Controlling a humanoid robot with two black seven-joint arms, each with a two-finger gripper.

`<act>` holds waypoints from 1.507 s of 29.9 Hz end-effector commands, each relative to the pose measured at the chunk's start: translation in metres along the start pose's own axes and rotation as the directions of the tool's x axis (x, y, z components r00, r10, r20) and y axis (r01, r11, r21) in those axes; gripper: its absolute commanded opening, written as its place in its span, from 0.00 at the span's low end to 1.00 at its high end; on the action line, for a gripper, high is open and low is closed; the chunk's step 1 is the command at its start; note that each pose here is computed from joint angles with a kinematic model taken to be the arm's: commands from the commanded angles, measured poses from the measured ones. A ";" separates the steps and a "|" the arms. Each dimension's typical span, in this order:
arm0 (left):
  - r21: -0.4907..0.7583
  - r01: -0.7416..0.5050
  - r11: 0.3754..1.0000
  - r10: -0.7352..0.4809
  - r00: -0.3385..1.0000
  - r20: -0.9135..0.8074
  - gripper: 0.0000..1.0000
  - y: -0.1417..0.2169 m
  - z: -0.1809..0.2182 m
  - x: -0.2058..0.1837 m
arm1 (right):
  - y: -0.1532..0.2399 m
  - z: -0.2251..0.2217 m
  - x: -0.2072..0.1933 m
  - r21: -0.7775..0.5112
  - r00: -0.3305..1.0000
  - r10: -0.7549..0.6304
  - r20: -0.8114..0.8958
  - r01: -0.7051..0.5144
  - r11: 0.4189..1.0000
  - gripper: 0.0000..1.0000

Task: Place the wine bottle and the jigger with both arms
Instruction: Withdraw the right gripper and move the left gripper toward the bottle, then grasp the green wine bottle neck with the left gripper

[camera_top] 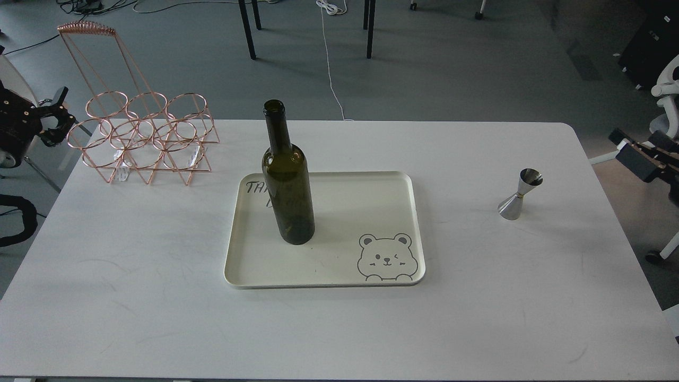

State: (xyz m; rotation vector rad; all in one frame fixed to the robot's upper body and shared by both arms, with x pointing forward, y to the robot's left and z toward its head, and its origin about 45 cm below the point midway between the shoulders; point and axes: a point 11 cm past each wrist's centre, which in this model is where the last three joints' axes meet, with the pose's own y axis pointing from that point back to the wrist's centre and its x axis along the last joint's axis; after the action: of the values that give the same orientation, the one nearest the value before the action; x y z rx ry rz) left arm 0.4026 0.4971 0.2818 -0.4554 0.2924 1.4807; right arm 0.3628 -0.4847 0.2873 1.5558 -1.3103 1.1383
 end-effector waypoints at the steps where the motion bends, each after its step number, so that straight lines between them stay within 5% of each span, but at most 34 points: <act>1: 0.040 0.064 0.997 -0.066 0.996 0.052 0.98 0.004 0.009 -0.014 | -0.027 -0.006 0.027 -0.025 0.989 0.125 0.084 -0.123 0.992 0.95; 11: 0.209 0.243 0.947 -0.301 0.898 0.320 0.98 0.023 0.037 -0.056 | -0.073 -0.021 0.026 -0.065 0.949 0.238 0.205 -0.229 0.971 0.97; 14: 0.304 0.342 0.889 -0.448 0.785 0.428 0.98 0.030 0.042 -0.090 | -0.083 -0.028 0.019 -0.098 0.896 0.243 0.372 -0.223 0.970 0.98; 23: 0.444 0.455 0.772 -0.625 0.413 0.663 0.98 0.035 0.025 -0.156 | -0.098 -0.024 0.022 -0.129 0.631 0.209 0.747 -0.170 0.977 0.98; 30: 0.539 0.432 0.723 -0.631 0.093 0.771 0.98 0.039 0.002 -0.167 | -0.100 -0.019 0.003 -0.111 0.324 0.149 0.934 -0.134 0.985 0.99; 36: 0.599 0.418 0.683 -0.589 -0.169 0.790 0.98 0.047 -0.010 -0.177 | -0.081 0.004 0.012 -0.062 -0.056 0.050 0.997 -0.233 0.971 0.99; 45: 0.665 0.483 0.570 -0.335 -0.602 0.725 0.94 0.065 -0.047 -0.210 | -0.076 0.015 0.016 -0.112 -0.106 0.086 0.991 -0.268 0.957 0.99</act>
State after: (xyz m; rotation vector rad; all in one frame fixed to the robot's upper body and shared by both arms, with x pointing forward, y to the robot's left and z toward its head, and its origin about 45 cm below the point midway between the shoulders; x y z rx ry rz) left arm 0.3274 0.3058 0.3344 0.7282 -1.2259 0.3600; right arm 0.4404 -0.4909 0.2951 2.5265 -2.4964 -0.2402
